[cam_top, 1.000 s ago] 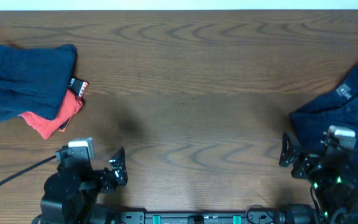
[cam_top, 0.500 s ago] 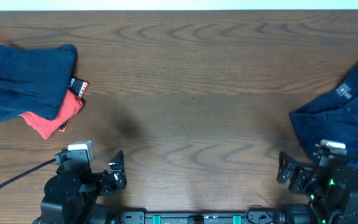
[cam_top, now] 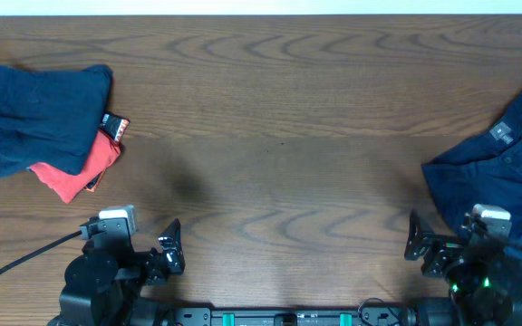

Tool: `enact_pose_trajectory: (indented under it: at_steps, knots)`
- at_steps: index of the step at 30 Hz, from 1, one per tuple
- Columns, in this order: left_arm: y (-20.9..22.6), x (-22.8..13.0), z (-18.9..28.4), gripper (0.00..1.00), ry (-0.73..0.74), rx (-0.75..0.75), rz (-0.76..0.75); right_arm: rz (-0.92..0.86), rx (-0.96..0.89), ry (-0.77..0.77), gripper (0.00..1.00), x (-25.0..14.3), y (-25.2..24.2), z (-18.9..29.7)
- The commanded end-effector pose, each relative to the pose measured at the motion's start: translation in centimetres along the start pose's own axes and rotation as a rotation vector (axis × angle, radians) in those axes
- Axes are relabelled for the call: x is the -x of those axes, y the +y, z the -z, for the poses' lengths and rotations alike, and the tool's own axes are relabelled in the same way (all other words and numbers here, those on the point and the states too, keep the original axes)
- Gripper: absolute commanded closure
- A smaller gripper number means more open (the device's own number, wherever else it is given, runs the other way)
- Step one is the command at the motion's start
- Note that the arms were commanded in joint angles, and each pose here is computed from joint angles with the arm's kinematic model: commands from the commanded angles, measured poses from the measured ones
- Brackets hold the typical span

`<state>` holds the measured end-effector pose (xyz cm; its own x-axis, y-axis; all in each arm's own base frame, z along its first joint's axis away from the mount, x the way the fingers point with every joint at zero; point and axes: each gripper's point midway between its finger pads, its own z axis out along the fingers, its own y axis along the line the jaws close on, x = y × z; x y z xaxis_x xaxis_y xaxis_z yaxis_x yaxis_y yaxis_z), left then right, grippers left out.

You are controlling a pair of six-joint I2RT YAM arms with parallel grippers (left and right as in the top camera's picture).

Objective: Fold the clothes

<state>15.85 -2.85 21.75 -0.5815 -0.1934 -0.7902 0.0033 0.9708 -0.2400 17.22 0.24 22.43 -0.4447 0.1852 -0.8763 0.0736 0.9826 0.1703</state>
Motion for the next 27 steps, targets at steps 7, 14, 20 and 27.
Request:
enact_pose_trajectory:
  at_steps: [7,14,20,27]
  knots:
    - [0.2,0.1,0.1,0.02,-0.007,0.008,0.003,0.084,0.061,-0.260,0.01,0.2,0.5,-3.4]
    - [0.2,0.1,0.1,0.02,-0.007,0.008,0.003,0.181,0.071,-0.445,0.01,1.5,0.8,-5.9]
    - [0.2,0.1,0.1,0.02,-0.007,0.008,0.003,0.259,0.056,-0.519,0.01,0.7,0.6,-7.6]
    - [0.2,0.1,0.1,0.02,-0.007,0.008,0.003,0.266,0.066,-0.396,0.01,-2.7,0.3,-9.6]
